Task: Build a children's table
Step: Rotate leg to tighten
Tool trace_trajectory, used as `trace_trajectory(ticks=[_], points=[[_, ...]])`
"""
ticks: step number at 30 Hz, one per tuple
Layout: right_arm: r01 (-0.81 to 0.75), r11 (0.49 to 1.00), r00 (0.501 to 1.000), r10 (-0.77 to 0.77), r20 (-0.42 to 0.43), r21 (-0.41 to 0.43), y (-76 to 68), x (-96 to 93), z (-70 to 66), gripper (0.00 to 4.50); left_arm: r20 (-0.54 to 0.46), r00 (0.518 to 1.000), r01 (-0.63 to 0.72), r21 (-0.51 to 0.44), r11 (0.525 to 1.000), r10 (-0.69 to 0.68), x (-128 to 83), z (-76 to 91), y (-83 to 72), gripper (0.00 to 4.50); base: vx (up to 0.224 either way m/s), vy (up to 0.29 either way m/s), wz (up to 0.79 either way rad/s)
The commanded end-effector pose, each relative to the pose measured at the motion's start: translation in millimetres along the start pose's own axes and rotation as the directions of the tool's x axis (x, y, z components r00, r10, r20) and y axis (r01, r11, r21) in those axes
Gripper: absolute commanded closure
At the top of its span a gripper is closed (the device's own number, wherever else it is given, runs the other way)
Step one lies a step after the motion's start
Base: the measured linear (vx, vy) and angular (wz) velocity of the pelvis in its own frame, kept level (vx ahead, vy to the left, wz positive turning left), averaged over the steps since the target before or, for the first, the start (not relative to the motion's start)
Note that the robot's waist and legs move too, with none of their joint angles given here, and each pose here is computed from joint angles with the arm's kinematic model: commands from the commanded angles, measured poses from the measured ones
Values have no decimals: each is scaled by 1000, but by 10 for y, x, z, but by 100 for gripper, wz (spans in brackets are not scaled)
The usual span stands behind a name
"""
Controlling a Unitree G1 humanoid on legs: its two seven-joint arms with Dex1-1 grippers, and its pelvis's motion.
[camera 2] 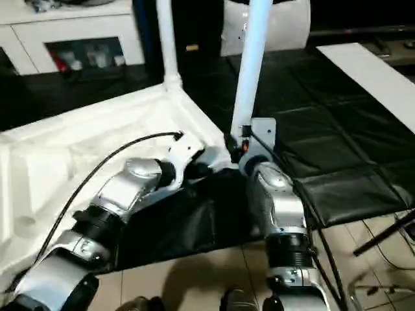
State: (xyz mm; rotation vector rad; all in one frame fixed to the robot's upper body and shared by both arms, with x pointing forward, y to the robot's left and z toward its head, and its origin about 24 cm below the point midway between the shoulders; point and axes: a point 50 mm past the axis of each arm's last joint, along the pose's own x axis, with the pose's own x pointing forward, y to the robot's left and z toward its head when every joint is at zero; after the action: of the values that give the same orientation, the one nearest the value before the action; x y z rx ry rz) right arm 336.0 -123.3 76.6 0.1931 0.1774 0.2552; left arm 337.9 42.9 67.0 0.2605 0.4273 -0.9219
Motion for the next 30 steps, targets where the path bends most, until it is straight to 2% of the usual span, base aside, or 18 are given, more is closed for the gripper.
trace_trajectory(ticks=[1,3,5,7,9,10,12,13,14,15,16,17,18,19,23,25,28,30], points=[[-253,963,961,261,-91,98,535,21,-270,154,166,986,-32,94,995,16,1,479,-38,450,0,0,0],[-265,962,959,271,-88,69,491,-8,-268,141,157,988,-25,106,994,8,-21,443,-16,450,0,0,0],[-285,958,955,285,-88,11,369,-81,-273,128,133,991,5,143,990,-24,-73,351,17,450,0,0,0],[-292,956,953,290,-90,-12,305,-117,-274,97,118,992,20,150,988,-38,-98,304,29,450,0,0,0],[-303,952,950,299,-89,-31,243,-153,-265,87,112,992,40,168,985,-59,-127,270,34,450,0,0,0],[-349,934,936,343,-81,-79,50,-256,-189,87,78,992,84,188,979,-100,-216,161,73,450,0,0,0],[-391,912,920,383,-87,-125,-80,-331,-121,53,49,990,118,205,972,-130,-284,80,103,450,0,0,0],[-391,912,920,383,-87,-125,-80,-331,-121,53,49,990,118,205,972,-130,-284,80,103,450,0,0,0],[-435,884,900,421,-112,-169,-154,-390,-82,45,29,988,142,218,966,-152,-330,23,129,450,0,0,0],[-446,877,894,431,-121,-179,-169,-406,-75,45,24,988,146,220,965,-155,-340,9,136,450,0,0,0],[-468,861,883,448,-139,-199,-199,-437,-61,23,15,987,154,225,962,-162,-361,-17,150,450,0,0,0],[-525,819,851,494,-181,-233,-252,-519,-30,12,-8,984,174,230,957,-177,-406,-73,179,450,0,0,0],[-525,819,851,494,-181,-233,-252,-519,-30,8,-8,984,174,230,957,-177,-406,-73,179,450,0,0,0],[-593,761,804,545,-238,-263,-316,-635,7,2,-35,977,214,248,945,-212,-467,-129,203,450,0,0,0],[-669,689,742,595,-308,-280,-408,-766,61,2,-72,957,290,288,913,-281,-564,-178,222,450,0,0,0],[-711,640,702,630,-331,-291,-427,-784,84,2,-80,924,378,352,857,-375,-633,-193,187,450,0,0,0],[-729,626,684,652,-328,-277,-420,-780,92,2,-103,908,414,360,836,-405,-658,-216,176,450,0,0,0],[-761,603,647,688,-329,-239,-399,-767,93,18,-139,885,462,385,799,-444,-681,-235,153,450,0,0,0]])
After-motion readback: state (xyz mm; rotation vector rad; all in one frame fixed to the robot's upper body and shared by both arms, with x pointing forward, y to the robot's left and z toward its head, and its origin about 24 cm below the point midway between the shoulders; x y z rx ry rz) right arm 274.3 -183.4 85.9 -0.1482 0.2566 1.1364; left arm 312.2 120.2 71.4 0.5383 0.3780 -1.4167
